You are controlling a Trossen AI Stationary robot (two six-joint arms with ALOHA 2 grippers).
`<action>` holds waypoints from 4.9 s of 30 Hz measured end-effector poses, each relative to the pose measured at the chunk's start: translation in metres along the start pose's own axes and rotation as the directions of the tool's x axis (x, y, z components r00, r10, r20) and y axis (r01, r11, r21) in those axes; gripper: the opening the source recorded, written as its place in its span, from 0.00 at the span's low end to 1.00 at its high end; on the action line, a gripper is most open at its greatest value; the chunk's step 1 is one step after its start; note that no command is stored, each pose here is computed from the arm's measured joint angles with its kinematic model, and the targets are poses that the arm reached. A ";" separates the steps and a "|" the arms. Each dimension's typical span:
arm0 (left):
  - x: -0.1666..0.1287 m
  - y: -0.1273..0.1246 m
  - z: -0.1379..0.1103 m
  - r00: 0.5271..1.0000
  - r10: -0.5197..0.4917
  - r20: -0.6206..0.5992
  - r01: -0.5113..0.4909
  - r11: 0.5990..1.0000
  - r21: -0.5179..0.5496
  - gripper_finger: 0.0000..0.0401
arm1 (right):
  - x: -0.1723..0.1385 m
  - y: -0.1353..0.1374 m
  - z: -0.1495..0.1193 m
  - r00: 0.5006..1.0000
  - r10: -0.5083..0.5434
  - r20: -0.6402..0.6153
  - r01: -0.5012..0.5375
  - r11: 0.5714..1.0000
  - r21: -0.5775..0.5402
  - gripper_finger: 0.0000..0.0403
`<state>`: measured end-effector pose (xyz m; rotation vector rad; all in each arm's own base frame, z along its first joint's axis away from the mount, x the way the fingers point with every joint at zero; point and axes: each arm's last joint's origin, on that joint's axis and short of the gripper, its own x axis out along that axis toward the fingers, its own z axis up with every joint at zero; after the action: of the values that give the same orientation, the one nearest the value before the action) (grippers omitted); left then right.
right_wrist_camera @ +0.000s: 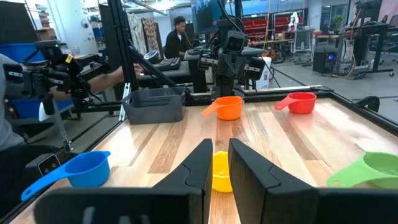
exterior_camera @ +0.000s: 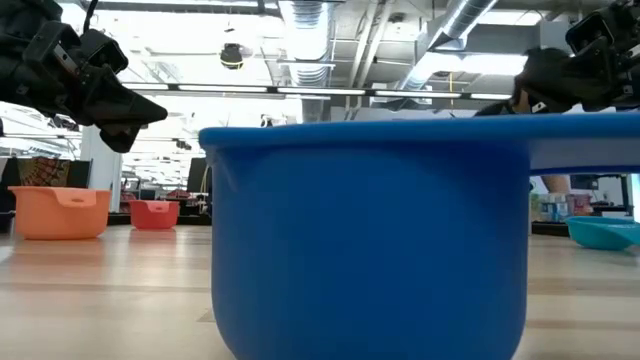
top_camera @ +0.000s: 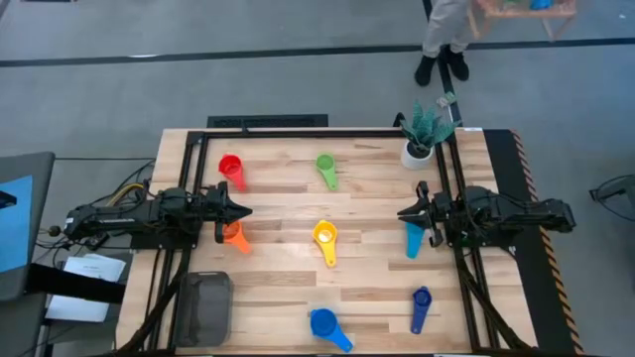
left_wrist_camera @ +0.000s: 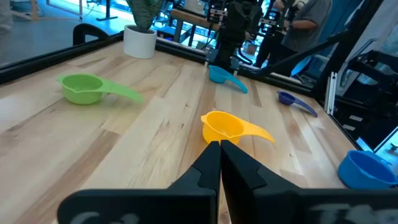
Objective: Nest measuring cups in basket
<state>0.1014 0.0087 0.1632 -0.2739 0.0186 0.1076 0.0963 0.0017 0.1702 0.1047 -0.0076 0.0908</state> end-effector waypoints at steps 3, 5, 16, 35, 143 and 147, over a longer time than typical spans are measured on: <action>0.000 0.000 0.000 1.000 0.000 0.000 0.000 1.000 0.000 0.00 | 0.000 0.000 0.000 1.000 0.000 0.000 0.000 1.000 0.000 0.19; 0.001 0.000 -0.001 1.000 0.004 -0.008 -0.004 1.000 0.000 0.00 | 0.000 0.000 0.000 1.000 0.000 0.000 0.000 1.000 0.000 0.19; 0.001 0.000 -0.001 1.000 0.007 -0.017 -0.007 1.000 0.001 0.00 | 0.000 0.000 0.000 1.000 0.000 0.000 0.000 1.000 0.000 0.19; 0.001 0.001 -0.001 1.000 0.013 -0.015 -0.008 0.958 0.287 0.00 | 0.000 0.000 0.000 1.000 0.000 0.000 0.000 1.000 0.000 0.19; -0.001 0.014 0.005 0.863 0.487 0.137 -0.483 0.873 -0.062 0.20 | 0.063 -0.047 0.091 0.704 -0.626 -0.336 0.663 0.748 -0.004 0.54; 0.004 0.014 -0.001 0.872 0.483 0.075 -0.478 0.875 -0.078 0.20 | 0.076 -0.049 0.082 0.704 -0.599 -0.382 0.646 0.764 -0.006 0.53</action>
<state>0.1036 0.0228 0.1585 -0.3173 -0.0092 0.6205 0.1764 -0.0489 0.2472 0.2146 0.4103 -0.5841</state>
